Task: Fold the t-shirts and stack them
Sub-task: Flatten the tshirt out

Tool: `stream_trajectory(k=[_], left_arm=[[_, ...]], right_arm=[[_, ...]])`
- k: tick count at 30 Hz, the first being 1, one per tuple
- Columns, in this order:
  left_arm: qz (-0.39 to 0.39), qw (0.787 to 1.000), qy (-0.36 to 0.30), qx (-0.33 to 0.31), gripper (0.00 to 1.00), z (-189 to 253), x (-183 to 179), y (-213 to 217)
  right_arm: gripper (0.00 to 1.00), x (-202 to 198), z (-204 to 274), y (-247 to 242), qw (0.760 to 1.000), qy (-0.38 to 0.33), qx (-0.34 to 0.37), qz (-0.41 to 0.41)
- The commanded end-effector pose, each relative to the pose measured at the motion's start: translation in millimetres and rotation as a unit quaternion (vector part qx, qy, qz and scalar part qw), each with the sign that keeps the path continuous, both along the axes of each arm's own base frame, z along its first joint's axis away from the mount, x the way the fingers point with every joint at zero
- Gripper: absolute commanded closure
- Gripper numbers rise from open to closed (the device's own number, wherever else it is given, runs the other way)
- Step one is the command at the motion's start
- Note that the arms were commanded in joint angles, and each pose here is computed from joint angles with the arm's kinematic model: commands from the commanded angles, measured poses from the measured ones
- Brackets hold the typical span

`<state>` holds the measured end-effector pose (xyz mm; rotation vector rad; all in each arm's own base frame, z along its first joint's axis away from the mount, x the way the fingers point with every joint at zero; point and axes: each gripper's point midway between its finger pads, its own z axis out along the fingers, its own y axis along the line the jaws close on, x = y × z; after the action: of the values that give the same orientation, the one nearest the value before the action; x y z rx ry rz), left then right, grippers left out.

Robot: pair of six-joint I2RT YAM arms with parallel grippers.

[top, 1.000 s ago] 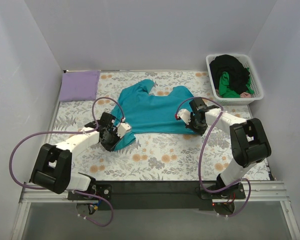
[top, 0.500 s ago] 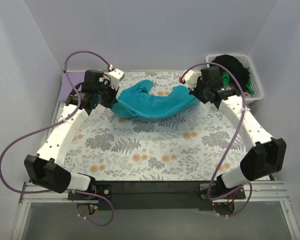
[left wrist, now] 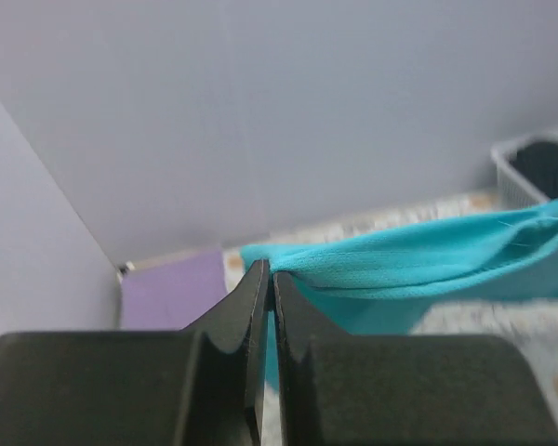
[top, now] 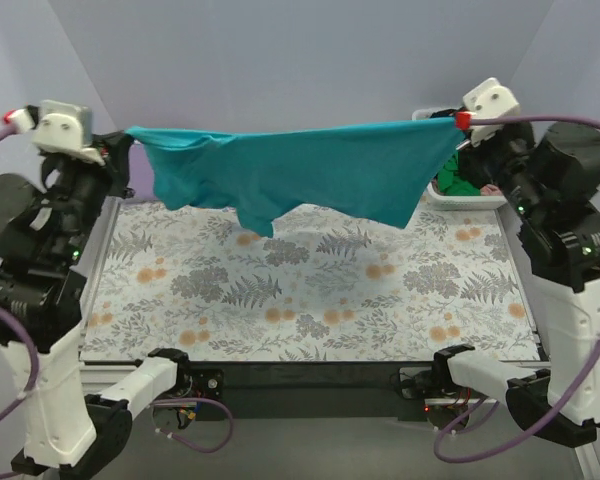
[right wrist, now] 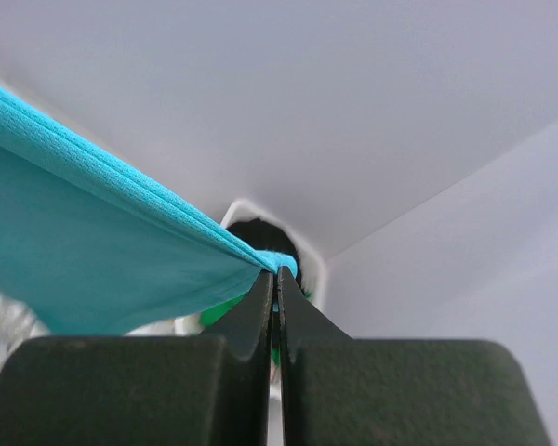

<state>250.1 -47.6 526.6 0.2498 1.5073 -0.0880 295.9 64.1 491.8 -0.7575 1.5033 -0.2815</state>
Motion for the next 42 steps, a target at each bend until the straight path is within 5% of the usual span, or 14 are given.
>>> stream_trajectory(k=[1, 6, 12, 19, 22, 27, 30, 37, 42], left_arm=[[0.059, 0.997, -0.049, -0.020, 1.00, 39.8, -1.5, 22.5], [0.067, 0.997, -0.032, -0.009, 1.00, 24.3, 30.5, 20.4], [0.080, 0.996, 0.022, 0.012, 1.00, -43.0, 92.9, 16.1], [0.048, 0.998, 0.048, 0.015, 1.00, -80.3, 191.0, -10.4], [0.041, 0.999, 0.011, -0.001, 1.00, -43.4, 223.9, -17.7], [0.065, 0.990, -0.125, -0.015, 1.00, 70.9, 218.6, -7.0], [0.069, 0.987, -0.144, -0.009, 1.00, 78.8, 218.6, -5.5], [0.066, 0.990, -0.121, 0.034, 1.00, 9.4, 215.0, -3.2], [0.021, 0.997, 0.029, 0.067, 1.00, -148.7, 213.1, -15.6]], right_arm=[[0.99, -18.9, 58.8, -9.7, 0.996, -0.075, 0.038, -0.011], [0.99, 9.8, 45.1, 4.3, 0.997, -0.075, 0.016, 0.008], [0.99, 67.3, -4.6, 30.9, 0.998, -0.047, -0.002, 0.031], [0.99, 130.3, -4.1, 52.7, 0.996, -0.076, 0.006, 0.035], [0.99, 151.4, 22.0, 51.3, 0.993, -0.112, 0.016, 0.016], [0.99, 163.7, 84.1, 47.1, 0.982, -0.183, 0.045, -0.006], [0.99, 164.7, 102.9, 45.1, 0.975, -0.213, 0.056, -0.007], [0.99, 199.8, 26.1, 66.3, 0.988, -0.148, 0.034, 0.022], [0.99, 211.1, -94.6, 74.8, 0.998, -0.055, -0.005, 0.039]])
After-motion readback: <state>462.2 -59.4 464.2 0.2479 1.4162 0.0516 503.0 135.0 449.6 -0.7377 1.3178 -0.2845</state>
